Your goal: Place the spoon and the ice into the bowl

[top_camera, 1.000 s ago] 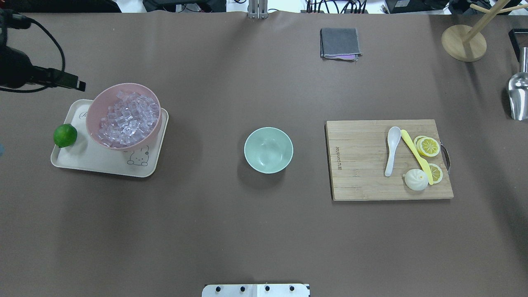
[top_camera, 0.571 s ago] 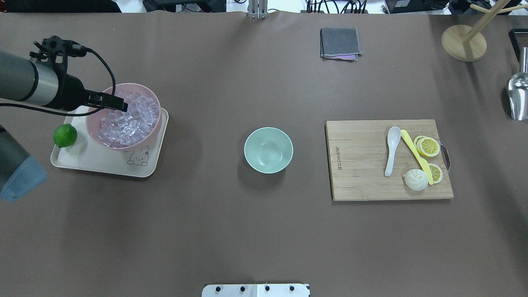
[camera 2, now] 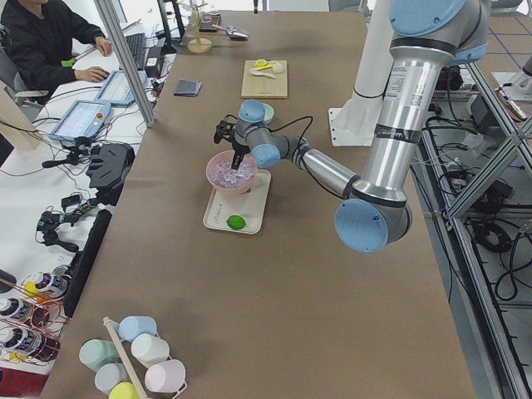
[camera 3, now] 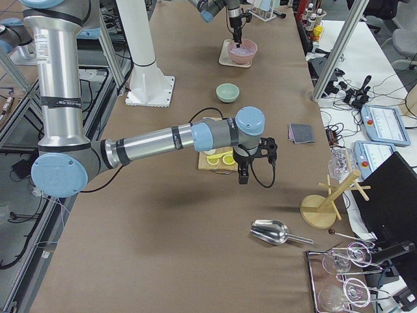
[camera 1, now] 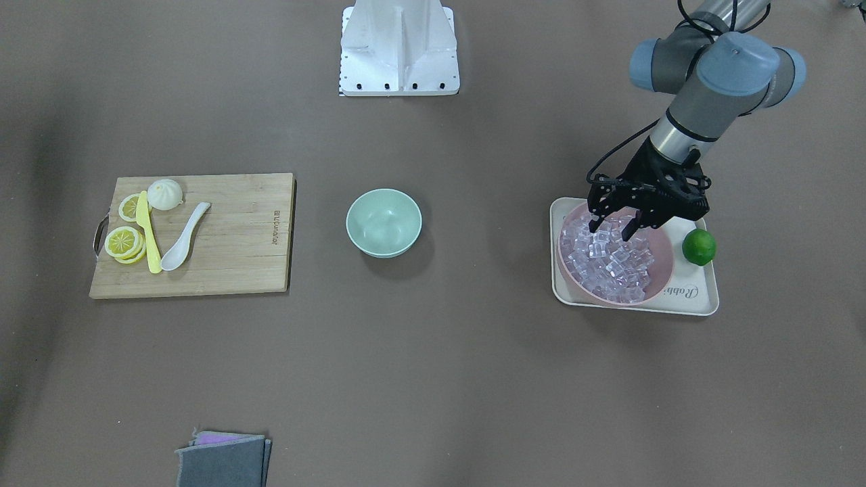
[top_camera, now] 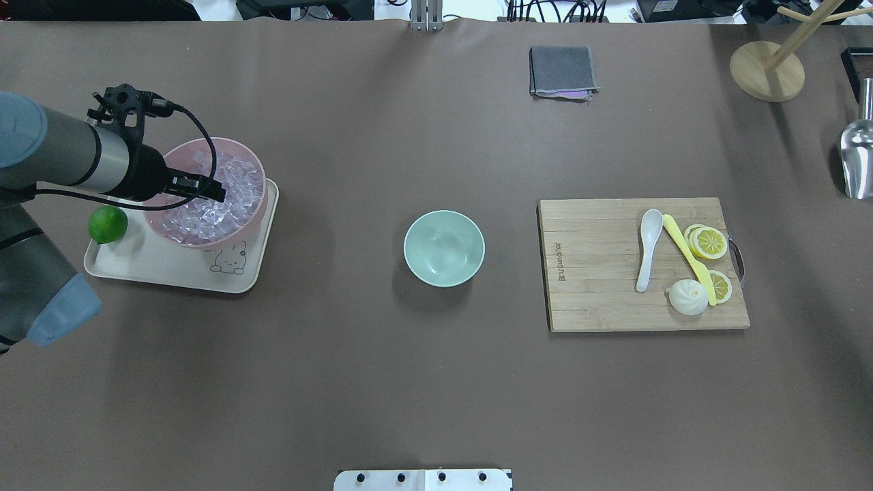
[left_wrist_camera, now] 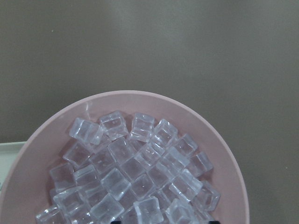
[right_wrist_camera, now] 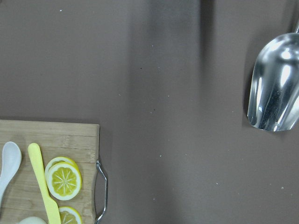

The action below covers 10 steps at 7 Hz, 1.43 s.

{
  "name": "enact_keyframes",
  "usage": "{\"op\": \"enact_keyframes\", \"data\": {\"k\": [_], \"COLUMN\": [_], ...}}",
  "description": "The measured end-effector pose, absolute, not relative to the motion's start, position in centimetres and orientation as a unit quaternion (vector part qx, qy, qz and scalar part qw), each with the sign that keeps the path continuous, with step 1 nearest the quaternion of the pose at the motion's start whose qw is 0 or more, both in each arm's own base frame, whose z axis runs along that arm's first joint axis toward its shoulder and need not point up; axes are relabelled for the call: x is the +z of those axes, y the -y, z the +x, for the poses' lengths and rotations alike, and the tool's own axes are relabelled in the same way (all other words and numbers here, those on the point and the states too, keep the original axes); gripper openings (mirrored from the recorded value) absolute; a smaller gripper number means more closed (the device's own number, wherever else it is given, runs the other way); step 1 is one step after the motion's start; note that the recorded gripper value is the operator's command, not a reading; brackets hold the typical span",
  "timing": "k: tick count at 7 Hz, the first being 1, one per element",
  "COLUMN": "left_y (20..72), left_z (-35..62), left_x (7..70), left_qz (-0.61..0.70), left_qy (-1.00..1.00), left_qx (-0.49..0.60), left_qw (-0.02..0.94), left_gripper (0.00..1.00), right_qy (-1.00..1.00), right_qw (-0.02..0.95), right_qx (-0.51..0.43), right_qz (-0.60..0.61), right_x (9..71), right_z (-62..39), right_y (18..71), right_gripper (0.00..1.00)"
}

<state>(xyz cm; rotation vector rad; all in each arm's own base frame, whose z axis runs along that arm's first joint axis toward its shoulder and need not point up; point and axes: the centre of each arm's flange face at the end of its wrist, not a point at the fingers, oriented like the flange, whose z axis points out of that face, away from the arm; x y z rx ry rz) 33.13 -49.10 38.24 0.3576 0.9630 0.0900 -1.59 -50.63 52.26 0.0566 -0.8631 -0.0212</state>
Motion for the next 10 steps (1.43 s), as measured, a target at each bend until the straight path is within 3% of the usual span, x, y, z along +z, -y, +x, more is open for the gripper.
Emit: {"op": "enact_keyframes", "data": {"k": [8, 9, 10], "left_y": [49.1, 49.1, 49.0], "left_z": [34.3, 34.3, 34.2], "left_x": [40.0, 40.2, 40.4], "left_qz": [0.168, 0.167, 0.166], "left_qy": [-0.448, -0.447, -0.446], "left_qx": [0.073, 0.073, 0.073], "left_qw": [0.875, 0.876, 0.877], "left_gripper": [0.59, 0.46, 0.45], "right_qy": [0.422, 0.422, 0.422], "right_qw": [0.906, 0.906, 0.906], "right_qx": [0.001, 0.000, 0.001], "right_qz": [0.023, 0.024, 0.024], "right_x": [50.6, 50.6, 50.5], "right_z": [-2.9, -2.9, -2.9], "right_y": [50.8, 50.8, 50.8], "right_gripper": [1.00, 1.00, 1.00]}}
